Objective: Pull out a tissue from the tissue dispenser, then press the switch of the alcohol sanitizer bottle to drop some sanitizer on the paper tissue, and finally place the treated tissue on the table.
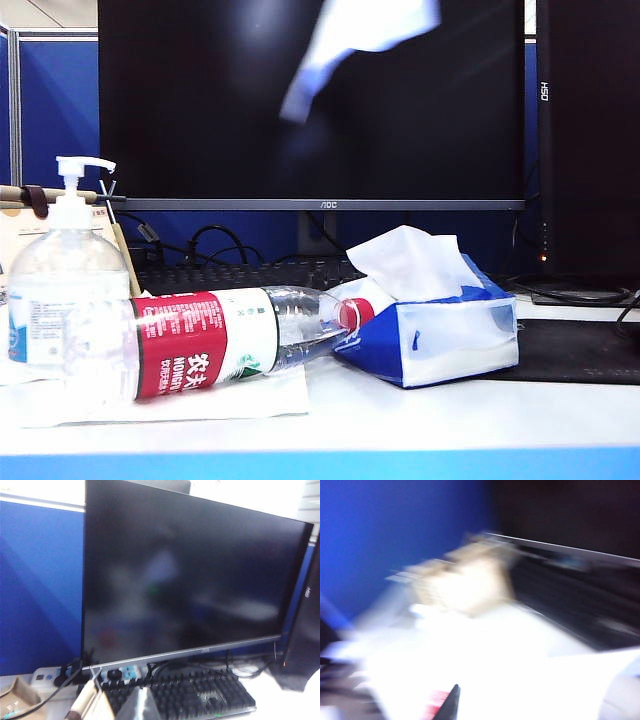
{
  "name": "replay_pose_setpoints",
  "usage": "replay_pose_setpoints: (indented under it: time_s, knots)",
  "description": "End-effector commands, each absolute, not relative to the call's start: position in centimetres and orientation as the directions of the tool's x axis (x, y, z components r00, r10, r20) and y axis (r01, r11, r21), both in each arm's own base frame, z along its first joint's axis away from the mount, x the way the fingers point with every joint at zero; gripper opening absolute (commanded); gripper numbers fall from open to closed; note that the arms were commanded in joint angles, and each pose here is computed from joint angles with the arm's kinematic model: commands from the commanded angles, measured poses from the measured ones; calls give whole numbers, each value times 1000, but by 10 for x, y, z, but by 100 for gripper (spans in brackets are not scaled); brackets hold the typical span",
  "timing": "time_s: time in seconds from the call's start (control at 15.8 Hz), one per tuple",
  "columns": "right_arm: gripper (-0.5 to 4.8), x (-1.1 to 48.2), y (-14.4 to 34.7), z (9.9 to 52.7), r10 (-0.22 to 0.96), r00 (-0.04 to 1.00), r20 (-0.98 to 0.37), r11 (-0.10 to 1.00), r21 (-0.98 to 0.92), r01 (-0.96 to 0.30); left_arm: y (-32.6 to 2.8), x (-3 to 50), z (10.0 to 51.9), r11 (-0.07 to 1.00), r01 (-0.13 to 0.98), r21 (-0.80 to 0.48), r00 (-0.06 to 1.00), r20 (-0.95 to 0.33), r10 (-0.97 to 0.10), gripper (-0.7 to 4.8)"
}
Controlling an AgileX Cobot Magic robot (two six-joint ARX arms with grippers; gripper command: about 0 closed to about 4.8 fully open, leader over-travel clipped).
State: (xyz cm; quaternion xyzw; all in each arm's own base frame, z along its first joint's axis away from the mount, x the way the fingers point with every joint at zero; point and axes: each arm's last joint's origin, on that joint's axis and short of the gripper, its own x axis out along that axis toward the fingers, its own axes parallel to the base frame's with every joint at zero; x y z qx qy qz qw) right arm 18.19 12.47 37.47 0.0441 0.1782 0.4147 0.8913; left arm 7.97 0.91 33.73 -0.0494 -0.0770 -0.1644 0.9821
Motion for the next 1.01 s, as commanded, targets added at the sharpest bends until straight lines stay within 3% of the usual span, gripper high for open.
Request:
replay_pose_setpoints:
  time_s: [0.06,0.38,0.57,0.76,1.01]
  knots:
    - [-6,158,104,387,647,717,-260,758,116,-642,2,61,323,939,339,-57,937,105,-332,-6]
    - [-6,152,76,339,517,793,-323,855,152,-496,-3,47,265,923,346,-168,938,28,-347,-6]
    - [-6,167,72,305,468,827,-312,884,163,-439,-1,57,243,903,361,-235,925,-36,-379,-6]
    - [-6,202,52,279,334,876,-347,941,164,-294,0,60,239,897,366,-249,922,-35,-386,-6]
    - [-6,242,42,241,330,821,-465,942,212,-259,-3,63,230,863,423,-277,889,-57,-454,-6]
